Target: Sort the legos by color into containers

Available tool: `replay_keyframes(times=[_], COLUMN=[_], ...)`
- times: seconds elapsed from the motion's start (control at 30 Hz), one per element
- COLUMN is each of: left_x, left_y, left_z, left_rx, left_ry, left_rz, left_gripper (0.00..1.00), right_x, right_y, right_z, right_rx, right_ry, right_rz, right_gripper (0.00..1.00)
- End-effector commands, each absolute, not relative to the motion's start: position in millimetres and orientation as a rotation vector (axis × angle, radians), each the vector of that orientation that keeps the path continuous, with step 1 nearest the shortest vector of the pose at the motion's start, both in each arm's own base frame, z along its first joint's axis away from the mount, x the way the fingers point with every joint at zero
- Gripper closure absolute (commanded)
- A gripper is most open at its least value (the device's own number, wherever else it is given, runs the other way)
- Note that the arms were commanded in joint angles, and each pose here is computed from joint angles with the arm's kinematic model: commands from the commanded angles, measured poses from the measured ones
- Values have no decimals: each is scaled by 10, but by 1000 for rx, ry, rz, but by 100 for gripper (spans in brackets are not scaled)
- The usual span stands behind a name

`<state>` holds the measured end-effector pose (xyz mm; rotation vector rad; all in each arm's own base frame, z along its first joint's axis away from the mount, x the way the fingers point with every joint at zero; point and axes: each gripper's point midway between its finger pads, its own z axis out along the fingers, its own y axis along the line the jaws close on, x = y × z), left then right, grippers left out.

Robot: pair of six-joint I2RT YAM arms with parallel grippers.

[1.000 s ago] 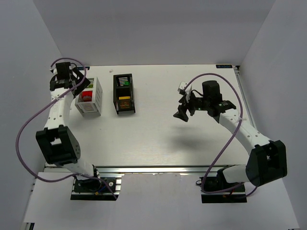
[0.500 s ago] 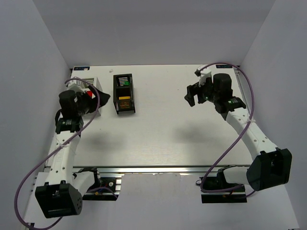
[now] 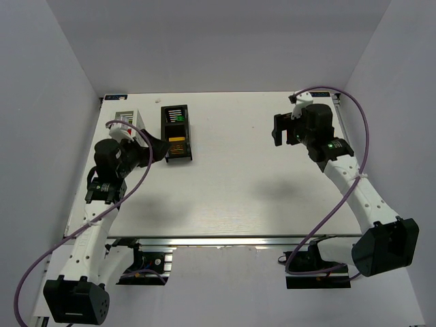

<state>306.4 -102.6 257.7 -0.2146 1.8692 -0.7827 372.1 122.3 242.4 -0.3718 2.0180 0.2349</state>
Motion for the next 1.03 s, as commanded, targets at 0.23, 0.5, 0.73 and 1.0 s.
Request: replay_keyframes(times=[0.23, 0.5, 0.73, 1.0], left_x=[2990, 2952, 2923, 2909], left_y=[-1010, -1000, -981, -966], left_z=[2688, 2649, 2654, 2639], left_rx=[-198, -206, -214, -222], left_ry=[1845, 1845, 1845, 1844], left_rz=[-768, -765, -755, -748], left_gripper=[2, 2, 2, 2], right_x=[3612, 3596, 3590, 3569], right_y=[1202, 1258, 1283, 1277], right_z=[2385, 2355, 2352, 2302], right_rx=[-357, -389, -394, -391], right_ry=[2021, 2017, 2012, 1992], right_rz=[255, 282, 298, 302], right_gripper=[11, 11, 11, 11])
